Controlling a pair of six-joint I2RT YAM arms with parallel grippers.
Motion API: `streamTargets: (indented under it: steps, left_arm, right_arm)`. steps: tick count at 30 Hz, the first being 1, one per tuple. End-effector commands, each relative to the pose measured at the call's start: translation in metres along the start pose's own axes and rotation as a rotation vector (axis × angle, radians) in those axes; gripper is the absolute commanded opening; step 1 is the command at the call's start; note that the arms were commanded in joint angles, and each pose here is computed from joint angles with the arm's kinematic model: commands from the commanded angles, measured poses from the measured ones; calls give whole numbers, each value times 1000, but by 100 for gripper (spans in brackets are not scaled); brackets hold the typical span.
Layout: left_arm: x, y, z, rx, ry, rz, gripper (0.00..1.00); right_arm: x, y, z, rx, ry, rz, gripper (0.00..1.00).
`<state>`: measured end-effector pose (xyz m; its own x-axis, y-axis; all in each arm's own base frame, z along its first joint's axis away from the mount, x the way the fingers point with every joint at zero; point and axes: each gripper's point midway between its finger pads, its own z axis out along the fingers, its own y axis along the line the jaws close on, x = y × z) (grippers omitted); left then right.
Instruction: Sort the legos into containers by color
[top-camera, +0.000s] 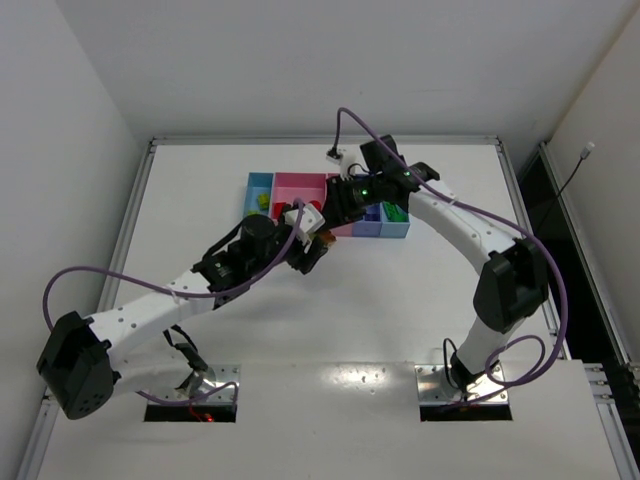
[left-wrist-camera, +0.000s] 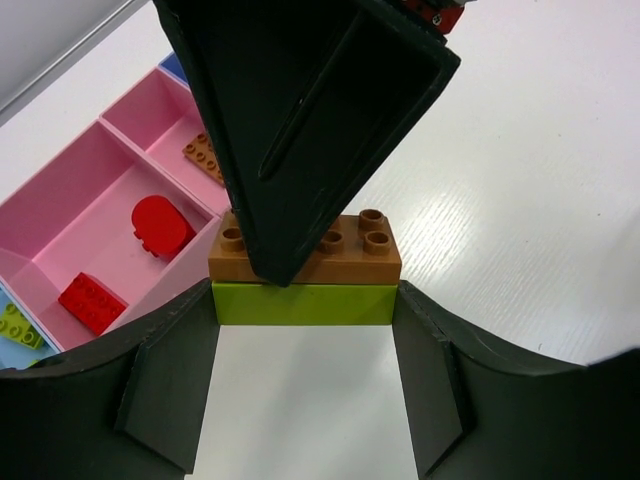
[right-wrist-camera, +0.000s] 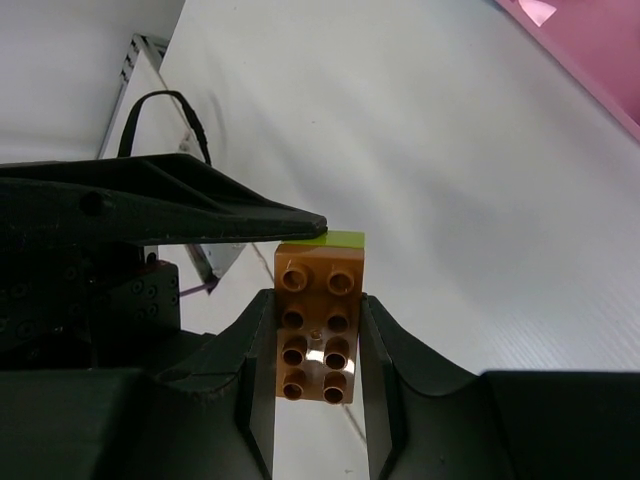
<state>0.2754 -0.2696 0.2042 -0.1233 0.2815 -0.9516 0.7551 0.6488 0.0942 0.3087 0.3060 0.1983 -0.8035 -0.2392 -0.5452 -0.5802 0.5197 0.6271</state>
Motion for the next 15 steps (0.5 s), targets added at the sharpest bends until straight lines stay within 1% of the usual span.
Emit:
streamTargets:
  steps: [1, 6, 11, 15]
  left_arm:
    - [109, -10, -30, 3, 380, -32, 0]
    - [113, -9, -33, -8, 393, -40, 0]
    - [113, -8, -33, -20, 393, -50, 0]
    - [98, -6, -33, -24, 352, -49, 0]
  right_arm:
    - [-64, 8, -51, 51, -237, -123, 0]
    - [-73, 6, -60, 59, -263, -128, 0]
    - [-71, 4, -58, 61, -256, -122, 0]
    - [-64, -8, -58, 96, -251, -107, 0]
